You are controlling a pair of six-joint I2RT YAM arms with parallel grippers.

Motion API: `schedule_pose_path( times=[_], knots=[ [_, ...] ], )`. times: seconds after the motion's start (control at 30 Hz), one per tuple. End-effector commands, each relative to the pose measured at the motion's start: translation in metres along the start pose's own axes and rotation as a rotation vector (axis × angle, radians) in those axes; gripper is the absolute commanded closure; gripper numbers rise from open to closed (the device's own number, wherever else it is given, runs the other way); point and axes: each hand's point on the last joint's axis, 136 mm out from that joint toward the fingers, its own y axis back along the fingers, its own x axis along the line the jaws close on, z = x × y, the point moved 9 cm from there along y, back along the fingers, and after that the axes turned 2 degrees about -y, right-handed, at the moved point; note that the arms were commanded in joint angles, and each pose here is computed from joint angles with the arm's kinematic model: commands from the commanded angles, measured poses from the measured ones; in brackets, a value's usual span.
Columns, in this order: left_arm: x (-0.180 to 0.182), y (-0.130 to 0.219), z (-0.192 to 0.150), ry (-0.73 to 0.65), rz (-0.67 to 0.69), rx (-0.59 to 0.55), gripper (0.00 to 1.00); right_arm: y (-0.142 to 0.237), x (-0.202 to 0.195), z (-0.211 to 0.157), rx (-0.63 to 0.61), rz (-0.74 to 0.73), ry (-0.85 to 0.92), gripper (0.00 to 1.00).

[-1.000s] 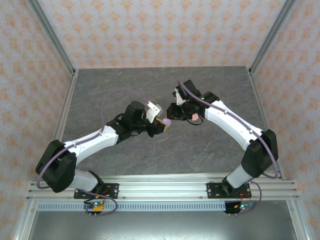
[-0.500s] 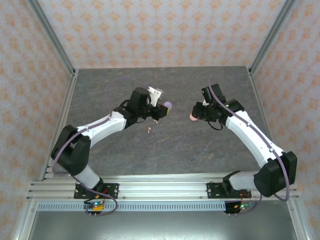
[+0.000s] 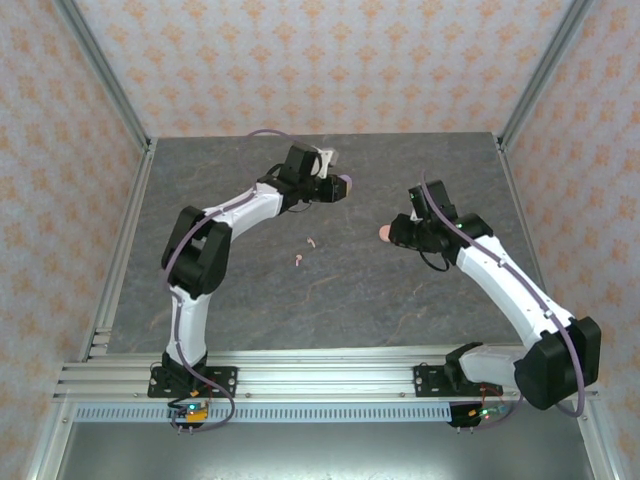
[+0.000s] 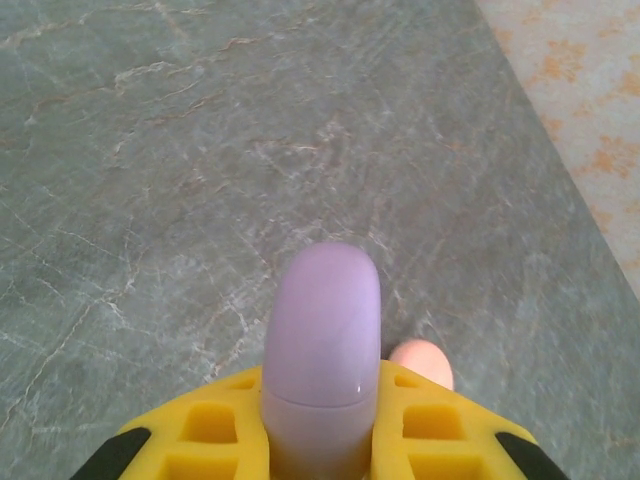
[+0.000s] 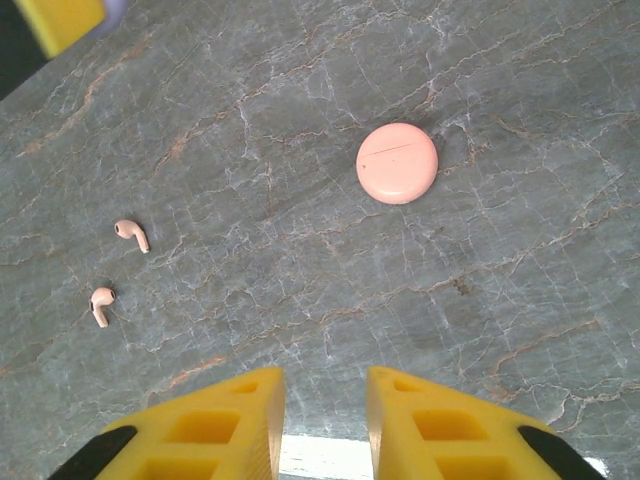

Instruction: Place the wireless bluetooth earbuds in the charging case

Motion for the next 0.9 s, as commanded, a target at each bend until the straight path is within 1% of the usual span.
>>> schedule_pose_path(
  times=[0.0,0.2,0.33,0.57,0.87],
  knots=[
    [0.005,-0.012,0.011,0.079,0.009,0.031,0.91,0.005,-0.002,0.002,-0.053,0.0,0.021,0.71],
    [0.016,-0.041,0.021,0.109,0.025,0.059,0.91,0.001,-0.004,-0.001,-0.039,-0.006,0.022,0.71],
    [0.029,-0.058,0.022,0.154,0.042,0.074,0.91,-0.001,-0.005,-0.003,-0.032,-0.002,0.018,0.71],
    [0.046,-0.069,0.023,0.194,0.091,0.084,0.9,-0.002,-0.006,-0.005,-0.026,-0.008,0.02,0.71],
    [0.066,-0.075,0.014,0.225,0.18,0.115,0.89,-0.006,-0.007,-0.006,-0.013,-0.02,0.018,0.71]
  ],
)
